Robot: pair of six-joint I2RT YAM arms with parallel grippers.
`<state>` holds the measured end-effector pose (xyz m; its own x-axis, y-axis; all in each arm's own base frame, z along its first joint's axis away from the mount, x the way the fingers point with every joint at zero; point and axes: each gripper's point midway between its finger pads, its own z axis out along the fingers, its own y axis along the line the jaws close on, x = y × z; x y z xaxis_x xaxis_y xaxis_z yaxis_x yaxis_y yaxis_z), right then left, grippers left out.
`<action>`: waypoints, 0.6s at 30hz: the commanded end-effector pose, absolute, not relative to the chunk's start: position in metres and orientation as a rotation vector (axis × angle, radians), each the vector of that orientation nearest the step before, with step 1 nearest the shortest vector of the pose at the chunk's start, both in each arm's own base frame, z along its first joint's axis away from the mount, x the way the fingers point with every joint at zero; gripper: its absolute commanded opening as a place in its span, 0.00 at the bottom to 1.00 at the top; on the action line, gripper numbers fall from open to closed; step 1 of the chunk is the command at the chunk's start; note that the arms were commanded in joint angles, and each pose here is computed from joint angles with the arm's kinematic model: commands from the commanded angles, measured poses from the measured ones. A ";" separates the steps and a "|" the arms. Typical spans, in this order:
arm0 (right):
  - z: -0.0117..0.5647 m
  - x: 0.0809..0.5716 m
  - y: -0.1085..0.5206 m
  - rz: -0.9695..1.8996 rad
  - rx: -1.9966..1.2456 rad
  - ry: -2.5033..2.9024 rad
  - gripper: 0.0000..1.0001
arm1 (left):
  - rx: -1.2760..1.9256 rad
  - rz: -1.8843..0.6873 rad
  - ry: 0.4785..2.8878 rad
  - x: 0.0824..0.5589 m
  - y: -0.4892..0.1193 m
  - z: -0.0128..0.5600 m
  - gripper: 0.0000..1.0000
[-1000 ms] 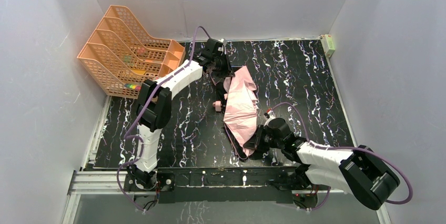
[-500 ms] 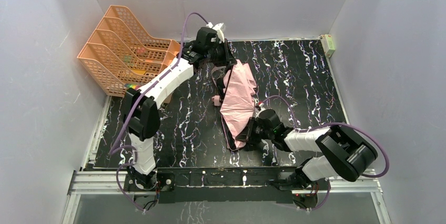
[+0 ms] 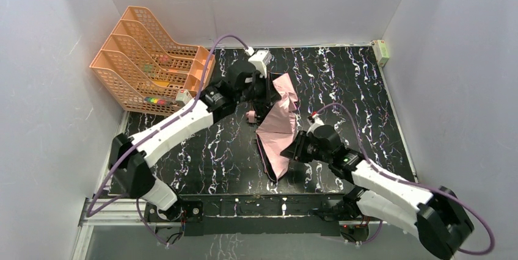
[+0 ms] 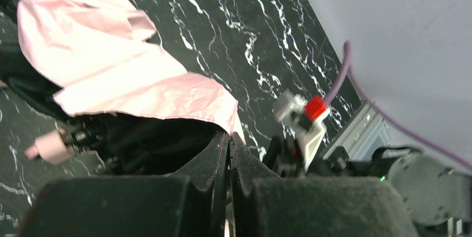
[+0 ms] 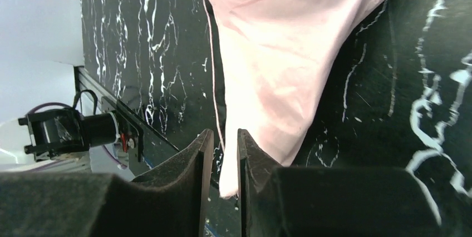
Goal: Put away the umbrella
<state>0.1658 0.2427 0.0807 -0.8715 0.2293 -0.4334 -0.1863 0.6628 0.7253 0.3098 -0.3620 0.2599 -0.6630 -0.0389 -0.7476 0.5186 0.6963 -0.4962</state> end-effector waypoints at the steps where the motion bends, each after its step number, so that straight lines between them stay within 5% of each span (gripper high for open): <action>1: 0.103 0.170 0.208 0.893 0.131 2.390 0.31 | 0.338 -0.885 2.031 0.281 -0.350 0.280 0.00; 18: 0.231 0.210 0.202 0.848 0.095 2.080 0.28 | 0.339 -1.054 2.032 0.154 -0.343 0.174 0.00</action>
<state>0.1952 0.1926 0.1754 -0.7100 0.3361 -0.6189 -0.1325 0.7994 0.5861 0.1569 -0.3374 0.1567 -0.6696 0.0066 -0.7427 0.5622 0.6580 -0.5010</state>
